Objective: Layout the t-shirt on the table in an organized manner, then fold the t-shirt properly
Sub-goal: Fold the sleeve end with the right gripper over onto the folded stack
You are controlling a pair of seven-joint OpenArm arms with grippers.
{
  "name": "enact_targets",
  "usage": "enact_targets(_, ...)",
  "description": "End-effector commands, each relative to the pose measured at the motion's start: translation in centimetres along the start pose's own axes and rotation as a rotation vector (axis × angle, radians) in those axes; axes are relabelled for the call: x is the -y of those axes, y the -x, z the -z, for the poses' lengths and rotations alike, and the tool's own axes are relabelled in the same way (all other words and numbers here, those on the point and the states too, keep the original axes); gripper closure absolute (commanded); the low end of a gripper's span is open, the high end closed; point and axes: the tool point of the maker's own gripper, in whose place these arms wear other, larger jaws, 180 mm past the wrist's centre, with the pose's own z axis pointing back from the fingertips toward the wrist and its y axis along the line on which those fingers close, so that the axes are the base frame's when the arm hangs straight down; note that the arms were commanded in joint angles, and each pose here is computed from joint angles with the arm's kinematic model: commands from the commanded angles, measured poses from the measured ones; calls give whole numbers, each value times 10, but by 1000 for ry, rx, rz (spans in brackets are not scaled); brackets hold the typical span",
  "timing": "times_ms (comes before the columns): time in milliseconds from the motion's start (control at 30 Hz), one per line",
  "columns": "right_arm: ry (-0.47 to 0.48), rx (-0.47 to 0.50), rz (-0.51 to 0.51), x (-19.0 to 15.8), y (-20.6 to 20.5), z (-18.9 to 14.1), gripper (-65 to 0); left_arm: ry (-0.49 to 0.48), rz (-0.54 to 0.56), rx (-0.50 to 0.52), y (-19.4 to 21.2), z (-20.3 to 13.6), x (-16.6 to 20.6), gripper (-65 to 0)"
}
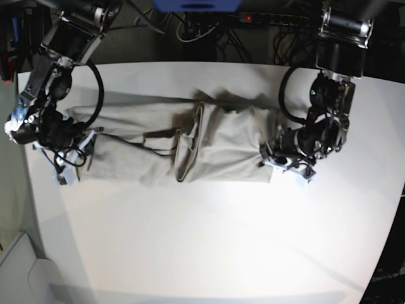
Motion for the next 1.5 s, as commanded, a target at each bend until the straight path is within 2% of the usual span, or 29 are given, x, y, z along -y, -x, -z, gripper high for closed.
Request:
enact_targets(0, 4, 63, -28, -3, -22, -8, 0, 3, -30, 1, -5, -3, 3, -29)
enact_targets(333, -196, 169, -171, -91, -59, -17, 0, 4, -30, -5, -4, -2, 3, -29)
enact_targets(800, -434, 220, -412, -215, -89, -19, 0, 6, -26, -7, -3, -4, 3, -30)
enact_targets(1067, -540, 188, -488, -258, -89, -7, 0, 13, -17, -3, -1, -8, 4, -31)
enact_targets(1300, -639, 168, -565, -299, -72, -4, 0, 49, 39, 47, -9, -26, 16, -32)
enact_targets(1367, -652, 169, -568, -304, -72, -2, 0, 59, 51, 59, -12, -29, 21, -62)
enact_targets(1467, -656, 171, -565, -304, -72, -1, 0, 54, 63, 71, -17, -33, 19, -195)
